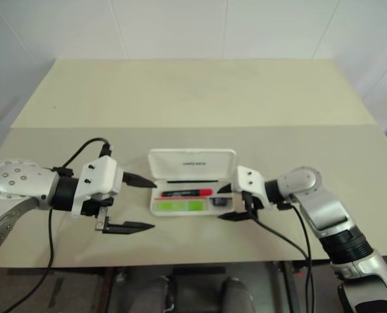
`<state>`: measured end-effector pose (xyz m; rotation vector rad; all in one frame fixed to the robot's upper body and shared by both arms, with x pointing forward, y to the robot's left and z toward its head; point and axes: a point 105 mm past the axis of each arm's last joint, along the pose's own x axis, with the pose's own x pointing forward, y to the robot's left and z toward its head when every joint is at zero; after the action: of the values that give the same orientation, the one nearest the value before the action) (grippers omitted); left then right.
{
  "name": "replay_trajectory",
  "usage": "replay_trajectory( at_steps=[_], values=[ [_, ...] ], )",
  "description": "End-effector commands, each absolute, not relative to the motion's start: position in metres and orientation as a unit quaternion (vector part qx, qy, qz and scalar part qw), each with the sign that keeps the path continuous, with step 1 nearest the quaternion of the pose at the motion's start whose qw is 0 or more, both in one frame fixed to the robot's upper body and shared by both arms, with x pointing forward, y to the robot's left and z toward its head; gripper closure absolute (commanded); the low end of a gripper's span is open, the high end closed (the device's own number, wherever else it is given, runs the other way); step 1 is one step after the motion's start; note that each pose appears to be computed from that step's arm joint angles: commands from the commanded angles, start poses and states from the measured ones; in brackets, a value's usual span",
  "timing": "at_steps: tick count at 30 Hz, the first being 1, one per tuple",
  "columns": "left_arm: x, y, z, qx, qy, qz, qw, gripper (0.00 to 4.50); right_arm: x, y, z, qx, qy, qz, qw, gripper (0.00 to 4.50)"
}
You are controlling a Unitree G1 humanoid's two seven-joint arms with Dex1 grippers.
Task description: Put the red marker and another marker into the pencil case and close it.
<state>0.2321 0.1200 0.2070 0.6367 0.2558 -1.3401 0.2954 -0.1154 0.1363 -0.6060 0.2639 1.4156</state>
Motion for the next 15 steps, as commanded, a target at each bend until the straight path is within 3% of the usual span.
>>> replay_trajectory(
  at_steps=[1, 4, 9, 11, 15],
  values=[
    [0.23, 0.117, 0.223, 0.295, 0.078, -0.611, 0.73, 0.0, 0.29, -0.12, 0.155, -0.266, 0.088, 0.65, 0.706, 0.05],
    [0.234, 0.121, 0.248, 0.293, 0.035, -0.599, 0.744, 0.0, 0.283, -0.137, 0.182, -0.218, 0.053, 0.662, 0.716, 0.05],
    [0.247, 0.145, 0.293, 0.259, -0.018, -0.557, 0.789, 0.0, 0.285, -0.175, 0.247, -0.074, -0.018, 0.624, 0.778, 0.05],
    [0.253, 0.163, 0.306, 0.255, -0.029, -0.538, 0.803, 0.0, 0.288, -0.194, 0.255, -0.082, -0.024, 0.592, 0.802, 0.05],
    [0.292, 0.194, 0.312, 0.241, -0.018, -0.486, 0.84, 0.0, 0.291, -0.203, 0.257, -0.119, -0.021, 0.564, 0.817, 0.05]
  ],
)
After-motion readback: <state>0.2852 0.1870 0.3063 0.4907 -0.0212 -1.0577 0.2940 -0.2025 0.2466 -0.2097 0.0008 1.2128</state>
